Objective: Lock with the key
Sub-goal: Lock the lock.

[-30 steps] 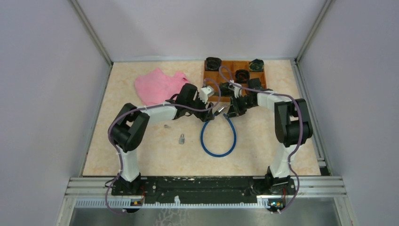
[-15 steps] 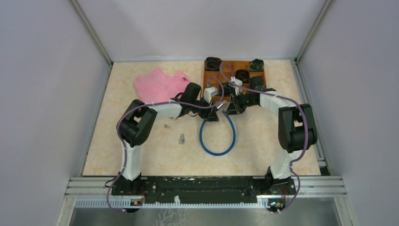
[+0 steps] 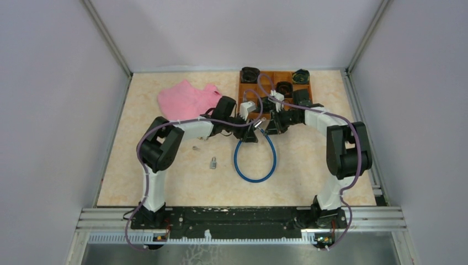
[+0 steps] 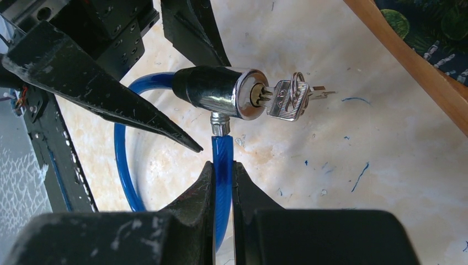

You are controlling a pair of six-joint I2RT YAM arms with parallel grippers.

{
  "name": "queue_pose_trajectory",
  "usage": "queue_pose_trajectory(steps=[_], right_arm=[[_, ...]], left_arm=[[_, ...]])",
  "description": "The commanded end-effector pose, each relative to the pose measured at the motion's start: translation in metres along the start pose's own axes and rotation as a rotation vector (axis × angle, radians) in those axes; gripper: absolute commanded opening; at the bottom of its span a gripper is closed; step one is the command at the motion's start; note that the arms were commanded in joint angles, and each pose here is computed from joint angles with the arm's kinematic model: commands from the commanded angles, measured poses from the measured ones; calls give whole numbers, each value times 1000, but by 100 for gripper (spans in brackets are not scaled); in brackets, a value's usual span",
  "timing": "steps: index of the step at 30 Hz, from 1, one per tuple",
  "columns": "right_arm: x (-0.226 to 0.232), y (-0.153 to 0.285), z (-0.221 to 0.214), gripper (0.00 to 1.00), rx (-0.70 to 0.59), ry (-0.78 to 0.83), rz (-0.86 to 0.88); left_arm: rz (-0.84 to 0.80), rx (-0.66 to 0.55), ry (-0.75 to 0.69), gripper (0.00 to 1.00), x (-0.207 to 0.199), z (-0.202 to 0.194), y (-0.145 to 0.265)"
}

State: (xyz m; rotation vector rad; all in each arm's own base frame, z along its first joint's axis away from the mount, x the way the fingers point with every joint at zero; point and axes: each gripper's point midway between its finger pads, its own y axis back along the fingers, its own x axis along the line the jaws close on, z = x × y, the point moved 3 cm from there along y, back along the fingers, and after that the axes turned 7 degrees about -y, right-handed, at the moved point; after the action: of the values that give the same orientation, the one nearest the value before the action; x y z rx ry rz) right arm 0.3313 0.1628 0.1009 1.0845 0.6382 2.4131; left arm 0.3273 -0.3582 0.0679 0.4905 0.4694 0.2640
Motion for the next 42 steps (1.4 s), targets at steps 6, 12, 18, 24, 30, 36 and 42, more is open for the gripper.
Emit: queue_pose_trajectory(steps=[6,12,18,24,30,36,42], right_arm=[[11,7,12,0,-50,60,49],[11,7,11,0,-49,59,48],[8,5,9,0,-45,52,48],[12,7,16,0,-60,39,59],[20,10,22,13,-78,31,87],[24,11,17,29,-70,39,117],[27,10,13,34,-70,34,147]], left_arm=[[-2,-99,-61,65,-2,43,16],[-6,-104,-60,58,-2,45,16],[-32,-111,-47,46,-4,49,13],[-83,-123,-34,12,-14,55,16],[-80,-154,-57,0,-25,69,31],[-57,-178,-64,0,-30,80,43],[-23,-206,-42,0,-28,86,49]])
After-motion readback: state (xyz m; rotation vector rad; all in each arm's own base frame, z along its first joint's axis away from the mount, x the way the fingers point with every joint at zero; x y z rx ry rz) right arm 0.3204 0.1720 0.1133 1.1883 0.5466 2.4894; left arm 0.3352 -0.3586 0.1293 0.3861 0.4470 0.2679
